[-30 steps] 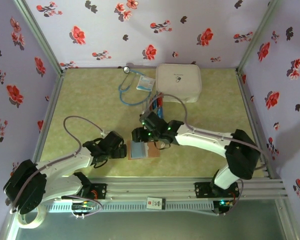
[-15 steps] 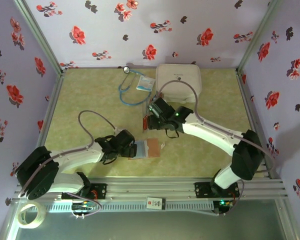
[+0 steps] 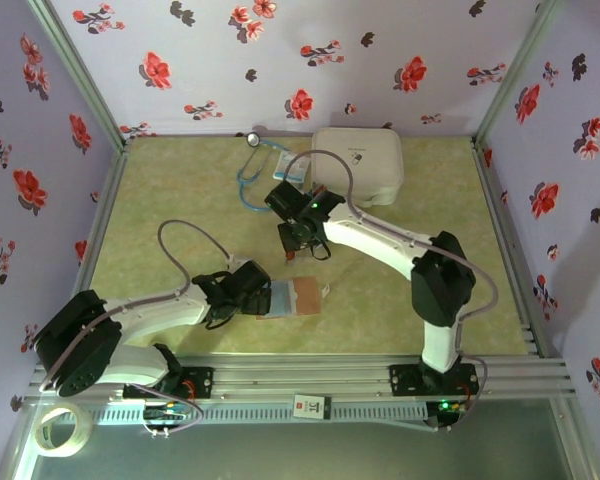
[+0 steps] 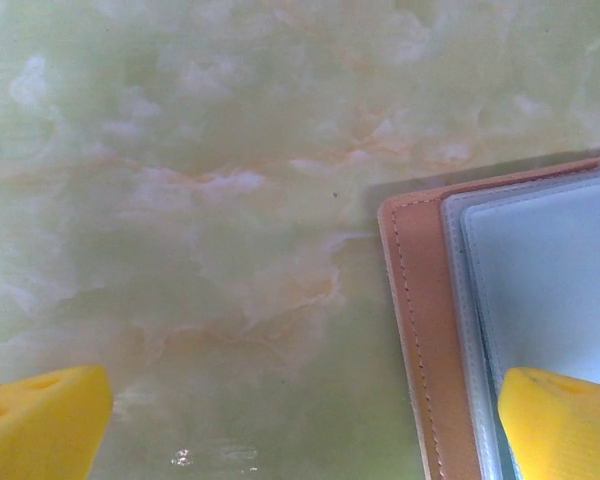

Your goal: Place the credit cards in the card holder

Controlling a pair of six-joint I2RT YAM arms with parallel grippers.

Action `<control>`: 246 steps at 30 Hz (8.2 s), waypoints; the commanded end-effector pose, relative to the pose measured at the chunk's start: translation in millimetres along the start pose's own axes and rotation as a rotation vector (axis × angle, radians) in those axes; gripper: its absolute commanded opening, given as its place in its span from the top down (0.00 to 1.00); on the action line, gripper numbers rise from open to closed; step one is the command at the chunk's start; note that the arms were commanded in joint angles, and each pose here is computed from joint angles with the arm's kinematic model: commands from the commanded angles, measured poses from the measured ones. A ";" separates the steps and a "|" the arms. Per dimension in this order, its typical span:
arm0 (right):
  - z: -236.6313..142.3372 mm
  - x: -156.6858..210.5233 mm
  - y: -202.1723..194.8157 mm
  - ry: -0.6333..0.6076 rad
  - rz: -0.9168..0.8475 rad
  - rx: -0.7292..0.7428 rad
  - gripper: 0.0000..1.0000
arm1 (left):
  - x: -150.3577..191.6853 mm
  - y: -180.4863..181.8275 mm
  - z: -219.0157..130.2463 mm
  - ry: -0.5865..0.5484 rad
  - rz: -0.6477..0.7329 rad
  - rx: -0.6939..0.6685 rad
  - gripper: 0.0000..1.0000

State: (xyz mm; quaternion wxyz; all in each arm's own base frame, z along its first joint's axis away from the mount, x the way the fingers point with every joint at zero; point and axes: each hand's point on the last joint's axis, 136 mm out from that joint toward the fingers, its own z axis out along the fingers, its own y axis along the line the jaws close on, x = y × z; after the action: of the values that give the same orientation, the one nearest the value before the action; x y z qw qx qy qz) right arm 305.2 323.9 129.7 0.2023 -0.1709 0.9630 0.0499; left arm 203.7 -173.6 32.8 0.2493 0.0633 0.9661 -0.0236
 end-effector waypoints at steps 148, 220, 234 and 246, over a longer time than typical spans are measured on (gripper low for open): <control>36.6 134.8 9.1 -0.059 0.297 -0.442 1.00 | 0.7 -14.4 0.6 -0.027 0.174 -0.027 0.00; 39.1 114.0 42.1 -0.174 0.354 -0.707 1.00 | 15.7 23.0 0.5 0.019 0.124 -0.193 0.00; 39.9 117.4 46.8 -0.158 0.359 -0.745 1.00 | 15.7 23.5 0.1 0.015 0.119 -0.191 0.00; 41.1 117.8 50.7 -0.148 0.370 -0.773 1.00 | 15.8 23.6 0.0 0.013 0.118 -0.189 0.00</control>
State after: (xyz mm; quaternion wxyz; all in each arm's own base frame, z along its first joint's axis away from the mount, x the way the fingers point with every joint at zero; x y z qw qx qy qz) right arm 205.2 342.9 51.9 0.1911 -0.0576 0.8704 0.4501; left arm 202.7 -165.4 32.7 0.2655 0.0939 0.9581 0.0528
